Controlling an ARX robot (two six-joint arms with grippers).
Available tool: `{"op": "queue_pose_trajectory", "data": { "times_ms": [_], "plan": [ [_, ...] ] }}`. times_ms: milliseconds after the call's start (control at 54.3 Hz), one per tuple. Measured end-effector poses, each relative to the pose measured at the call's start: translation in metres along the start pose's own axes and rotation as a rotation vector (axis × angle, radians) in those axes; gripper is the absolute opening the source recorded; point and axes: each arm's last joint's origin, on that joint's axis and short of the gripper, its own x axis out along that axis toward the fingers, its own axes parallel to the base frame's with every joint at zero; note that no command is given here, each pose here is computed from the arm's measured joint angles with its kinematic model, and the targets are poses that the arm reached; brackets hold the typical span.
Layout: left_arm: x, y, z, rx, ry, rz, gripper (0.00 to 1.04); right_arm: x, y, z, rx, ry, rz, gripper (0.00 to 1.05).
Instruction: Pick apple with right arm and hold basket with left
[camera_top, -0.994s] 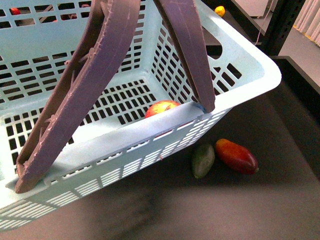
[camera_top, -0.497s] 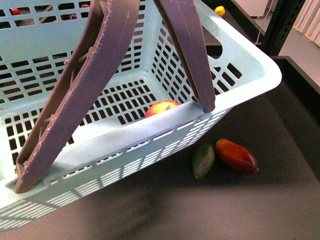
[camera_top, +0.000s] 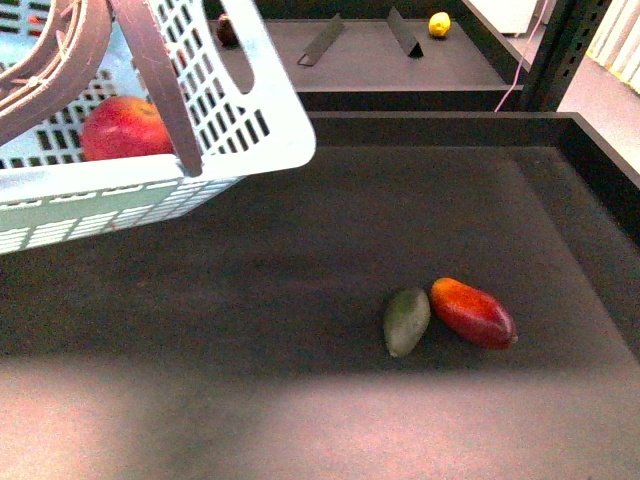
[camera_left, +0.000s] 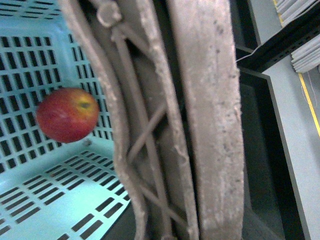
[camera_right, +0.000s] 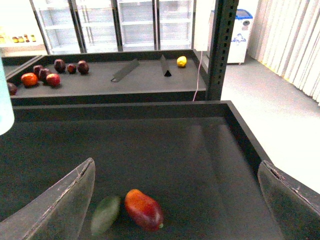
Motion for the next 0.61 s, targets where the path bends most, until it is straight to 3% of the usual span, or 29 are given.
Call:
{"op": "queue_pose_trajectory", "data": {
  "times_ms": [350, 442, 608],
  "plan": [
    [0.041, 0.047, 0.049, -0.487, -0.035, 0.059, 0.16, 0.0, 0.0, 0.0, 0.0, 0.0, 0.0, 0.96],
    [0.053, 0.07, 0.051, -0.659, -0.05, 0.115, 0.16, 0.0, 0.0, 0.0, 0.0, 0.0, 0.0, 0.96],
    [0.067, 0.098, 0.052, -0.794, -0.091, 0.193, 0.16, 0.0, 0.0, 0.0, 0.0, 0.0, 0.001, 0.96]
  ]
}}
